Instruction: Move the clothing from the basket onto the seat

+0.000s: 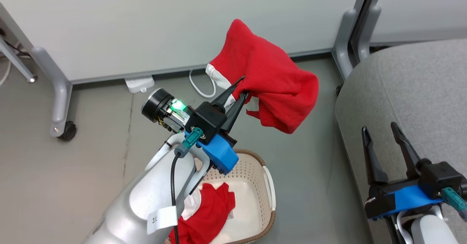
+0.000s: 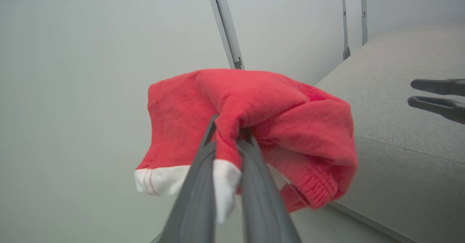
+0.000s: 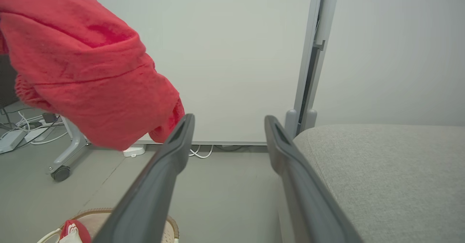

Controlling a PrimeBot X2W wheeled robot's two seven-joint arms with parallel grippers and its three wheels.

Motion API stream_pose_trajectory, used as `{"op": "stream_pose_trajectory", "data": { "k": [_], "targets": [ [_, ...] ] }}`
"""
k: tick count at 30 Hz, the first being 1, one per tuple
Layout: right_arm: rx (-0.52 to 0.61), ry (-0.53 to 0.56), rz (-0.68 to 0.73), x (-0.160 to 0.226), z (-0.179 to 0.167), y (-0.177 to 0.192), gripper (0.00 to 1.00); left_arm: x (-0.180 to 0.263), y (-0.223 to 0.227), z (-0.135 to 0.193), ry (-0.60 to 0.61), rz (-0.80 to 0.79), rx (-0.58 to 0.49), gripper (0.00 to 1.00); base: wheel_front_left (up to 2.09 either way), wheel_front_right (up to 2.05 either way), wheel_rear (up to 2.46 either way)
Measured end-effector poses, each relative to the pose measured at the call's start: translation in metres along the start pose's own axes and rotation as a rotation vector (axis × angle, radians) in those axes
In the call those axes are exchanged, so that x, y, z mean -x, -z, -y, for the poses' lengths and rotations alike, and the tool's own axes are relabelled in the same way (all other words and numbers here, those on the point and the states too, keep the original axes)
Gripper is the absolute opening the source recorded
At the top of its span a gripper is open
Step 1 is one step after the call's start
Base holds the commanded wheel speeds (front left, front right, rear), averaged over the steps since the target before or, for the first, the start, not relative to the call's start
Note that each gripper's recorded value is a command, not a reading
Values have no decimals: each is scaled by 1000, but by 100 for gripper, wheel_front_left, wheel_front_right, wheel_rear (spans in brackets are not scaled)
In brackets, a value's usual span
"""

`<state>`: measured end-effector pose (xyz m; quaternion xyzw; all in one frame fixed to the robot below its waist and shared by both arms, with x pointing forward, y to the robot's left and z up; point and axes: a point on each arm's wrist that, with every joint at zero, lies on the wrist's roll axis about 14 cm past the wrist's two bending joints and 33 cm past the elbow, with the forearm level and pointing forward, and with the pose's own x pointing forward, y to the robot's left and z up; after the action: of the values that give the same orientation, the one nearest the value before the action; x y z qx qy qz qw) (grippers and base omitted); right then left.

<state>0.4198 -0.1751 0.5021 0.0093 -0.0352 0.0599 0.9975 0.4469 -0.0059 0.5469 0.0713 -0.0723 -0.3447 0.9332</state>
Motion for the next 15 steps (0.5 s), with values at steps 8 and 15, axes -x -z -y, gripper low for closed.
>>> {"op": "stream_pose_trajectory", "data": {
  "k": [8,15],
  "targets": [
    [-6,-6,33,9,-5,-13,100,11,-22,4,0,38,-31,0,0,0,0],
    [-4,-18,39,11,-9,-16,100,15,-21,7,5,35,-26,0,0,0,0]
  ]
}}
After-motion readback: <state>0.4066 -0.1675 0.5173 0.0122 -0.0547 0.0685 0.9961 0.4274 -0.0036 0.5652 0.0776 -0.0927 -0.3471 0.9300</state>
